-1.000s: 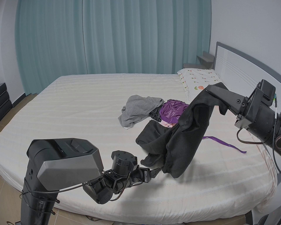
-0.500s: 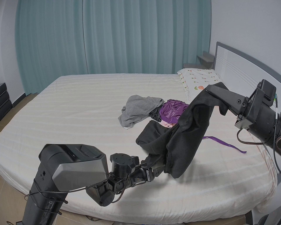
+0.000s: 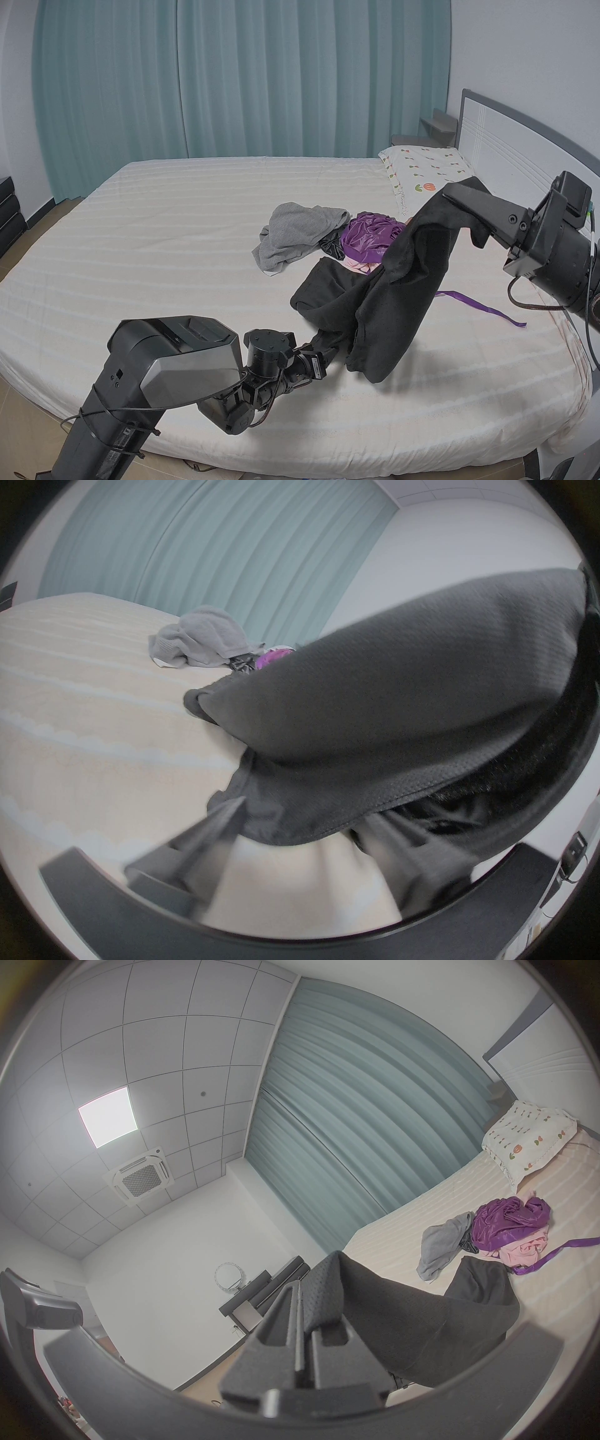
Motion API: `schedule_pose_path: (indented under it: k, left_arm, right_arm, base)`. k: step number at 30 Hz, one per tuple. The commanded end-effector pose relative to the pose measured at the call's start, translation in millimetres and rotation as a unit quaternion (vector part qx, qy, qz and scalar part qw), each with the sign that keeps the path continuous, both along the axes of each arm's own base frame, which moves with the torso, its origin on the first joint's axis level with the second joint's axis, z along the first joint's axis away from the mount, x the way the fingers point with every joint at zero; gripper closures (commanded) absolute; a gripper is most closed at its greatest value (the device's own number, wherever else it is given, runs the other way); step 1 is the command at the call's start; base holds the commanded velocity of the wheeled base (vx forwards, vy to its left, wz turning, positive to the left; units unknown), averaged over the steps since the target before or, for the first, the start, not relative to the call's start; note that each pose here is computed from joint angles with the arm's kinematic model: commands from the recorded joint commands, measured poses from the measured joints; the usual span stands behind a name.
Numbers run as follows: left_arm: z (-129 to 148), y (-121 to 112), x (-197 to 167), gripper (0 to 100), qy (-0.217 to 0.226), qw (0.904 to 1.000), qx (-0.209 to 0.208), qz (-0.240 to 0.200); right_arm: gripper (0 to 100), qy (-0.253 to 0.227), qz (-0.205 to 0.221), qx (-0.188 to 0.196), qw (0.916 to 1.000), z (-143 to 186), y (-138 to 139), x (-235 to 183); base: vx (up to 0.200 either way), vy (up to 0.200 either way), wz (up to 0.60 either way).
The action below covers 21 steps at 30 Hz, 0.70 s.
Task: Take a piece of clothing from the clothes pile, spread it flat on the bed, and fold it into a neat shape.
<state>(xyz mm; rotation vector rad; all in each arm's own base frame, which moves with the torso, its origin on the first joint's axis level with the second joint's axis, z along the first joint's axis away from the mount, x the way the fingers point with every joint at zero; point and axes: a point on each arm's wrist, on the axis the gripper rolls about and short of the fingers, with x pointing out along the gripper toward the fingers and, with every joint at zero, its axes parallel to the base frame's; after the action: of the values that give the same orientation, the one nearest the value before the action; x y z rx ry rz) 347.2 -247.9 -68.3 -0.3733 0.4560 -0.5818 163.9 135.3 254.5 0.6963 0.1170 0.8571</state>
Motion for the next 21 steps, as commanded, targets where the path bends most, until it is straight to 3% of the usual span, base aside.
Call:
schedule_pose_path:
  k: [1, 6, 12, 16, 18, 21]
  left_arm:
    - [-0.3, 1.4, 2.4, 100, -0.002, 0.9999, 0.0, 0.013]
    - [15.7, 11.1, -2.7, 100, 0.001, 0.9995, 0.0, 0.031]
    - [60.7, 36.8, -8.2, 100, -0.015, 0.998, -0.011, 0.06]
    - [95.4, 60.2, -2.9, 100, -0.003, 0.9911, 0.017, 0.132]
    - [119.2, 65.3, -4.3, 100, -0.012, 0.9899, 0.01, 0.141]
    - [155.8, 69.7, -11.5, 100, -0.036, 0.9877, -0.004, 0.152]
  right_arm:
    - [100, 0.004, -0.005, -0.002, 1.0, -2.3, -1.4, 2.5]
    - [100, 0.011, -0.022, -0.005, 0.9997, -5.4, -6.3, 10.0]
    - [100, 0.033, -0.064, -0.018, 0.9973, -16.6, -16.7, 31.3]
    - [100, 0.09, -0.113, -0.04, 0.9887, -47.6, -27.3, 73.4]
    - [100, 0.124, -0.131, -0.044, 0.9825, -65.5, -29.7, 93.7]
    - [100, 0.121, -0.165, -0.031, 0.9784, -72.5, -36.8, 117.9]
  base:
    - [0.0, 0.0, 0.0]
    - [0.0, 0.0, 0.0]
    - [0.0, 0.0, 0.0]
    - [0.0, 0.0, 0.0]
    - [0.0, 0.0, 0.0]
    - [0.0, 0.0, 0.0]
